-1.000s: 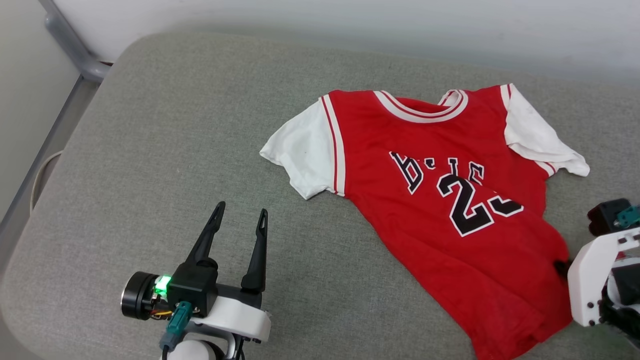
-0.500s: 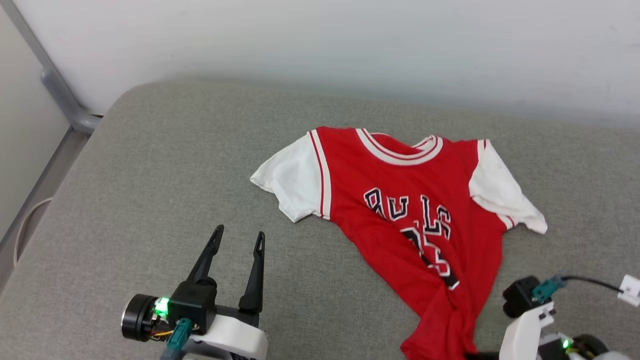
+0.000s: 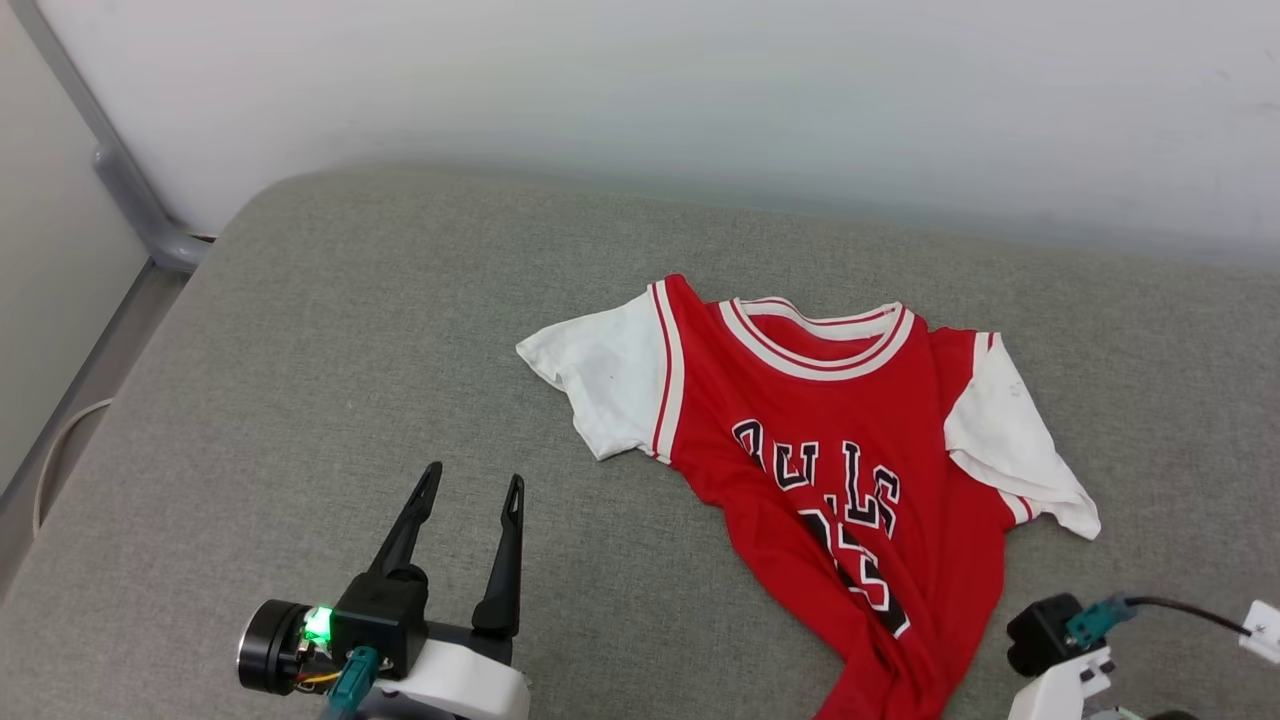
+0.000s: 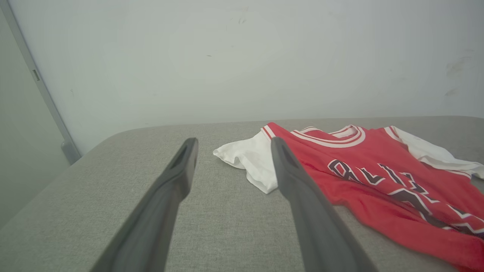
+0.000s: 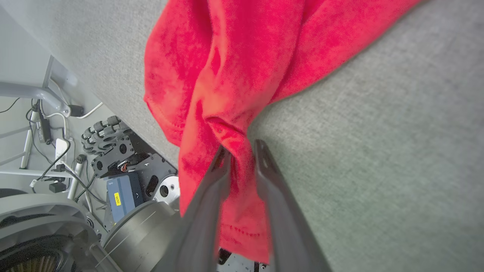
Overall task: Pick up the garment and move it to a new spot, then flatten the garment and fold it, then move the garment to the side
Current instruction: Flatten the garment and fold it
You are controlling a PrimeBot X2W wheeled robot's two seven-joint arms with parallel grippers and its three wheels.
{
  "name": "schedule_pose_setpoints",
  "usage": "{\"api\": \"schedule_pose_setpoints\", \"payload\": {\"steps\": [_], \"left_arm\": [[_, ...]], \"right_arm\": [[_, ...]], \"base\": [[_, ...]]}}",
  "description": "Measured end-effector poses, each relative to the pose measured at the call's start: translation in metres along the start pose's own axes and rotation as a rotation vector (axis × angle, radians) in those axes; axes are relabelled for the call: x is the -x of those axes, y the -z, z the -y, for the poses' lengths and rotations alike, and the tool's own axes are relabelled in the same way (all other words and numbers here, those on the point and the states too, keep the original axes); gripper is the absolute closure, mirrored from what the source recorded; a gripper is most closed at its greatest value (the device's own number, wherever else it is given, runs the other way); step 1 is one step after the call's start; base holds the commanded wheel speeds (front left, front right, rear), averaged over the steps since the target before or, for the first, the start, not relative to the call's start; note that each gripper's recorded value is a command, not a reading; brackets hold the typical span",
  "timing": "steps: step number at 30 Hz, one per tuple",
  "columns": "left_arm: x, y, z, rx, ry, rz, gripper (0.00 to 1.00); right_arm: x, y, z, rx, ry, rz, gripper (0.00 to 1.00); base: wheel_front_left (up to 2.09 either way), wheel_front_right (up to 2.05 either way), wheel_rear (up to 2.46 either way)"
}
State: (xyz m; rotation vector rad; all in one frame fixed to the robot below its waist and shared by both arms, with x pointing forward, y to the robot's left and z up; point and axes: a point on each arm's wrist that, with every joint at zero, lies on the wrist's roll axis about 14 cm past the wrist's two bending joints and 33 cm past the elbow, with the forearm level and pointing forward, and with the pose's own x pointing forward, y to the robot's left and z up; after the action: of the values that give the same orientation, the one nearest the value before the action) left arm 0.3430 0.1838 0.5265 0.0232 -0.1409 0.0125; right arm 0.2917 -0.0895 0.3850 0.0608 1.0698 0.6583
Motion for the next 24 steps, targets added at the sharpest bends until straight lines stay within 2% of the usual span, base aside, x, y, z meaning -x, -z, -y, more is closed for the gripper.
{"api": "schedule_pose_setpoints", "payload": {"steps": [6,12,19,24], "left_arm": [[0.0,-0.002,0.003,-0.003,0.012,0.007,0.0],[-0.001,0.001,0.004,-0.003,0.018,-0.004,0.0],[-0.006,0.012,0.001,-0.003,0.007,-0.038,0.0],[-0.008,0.02,-0.01,-0.012,-0.032,-0.066,0.0]], "right_arm": [[0.021,-0.048,0.009,0.023,0.035,0.154,0.0],[0.048,-0.109,0.029,0.122,0.136,0.258,0.0],[0.029,-0.149,0.054,0.157,0.214,0.211,0.0],[0.005,-0.165,0.074,0.188,0.268,0.145,0.0]], "base": [[0.0,0.0,0.0],[0.0,0.0,0.0],[0.0,0.0,0.0],[0.0,0.0,0.0]]}}
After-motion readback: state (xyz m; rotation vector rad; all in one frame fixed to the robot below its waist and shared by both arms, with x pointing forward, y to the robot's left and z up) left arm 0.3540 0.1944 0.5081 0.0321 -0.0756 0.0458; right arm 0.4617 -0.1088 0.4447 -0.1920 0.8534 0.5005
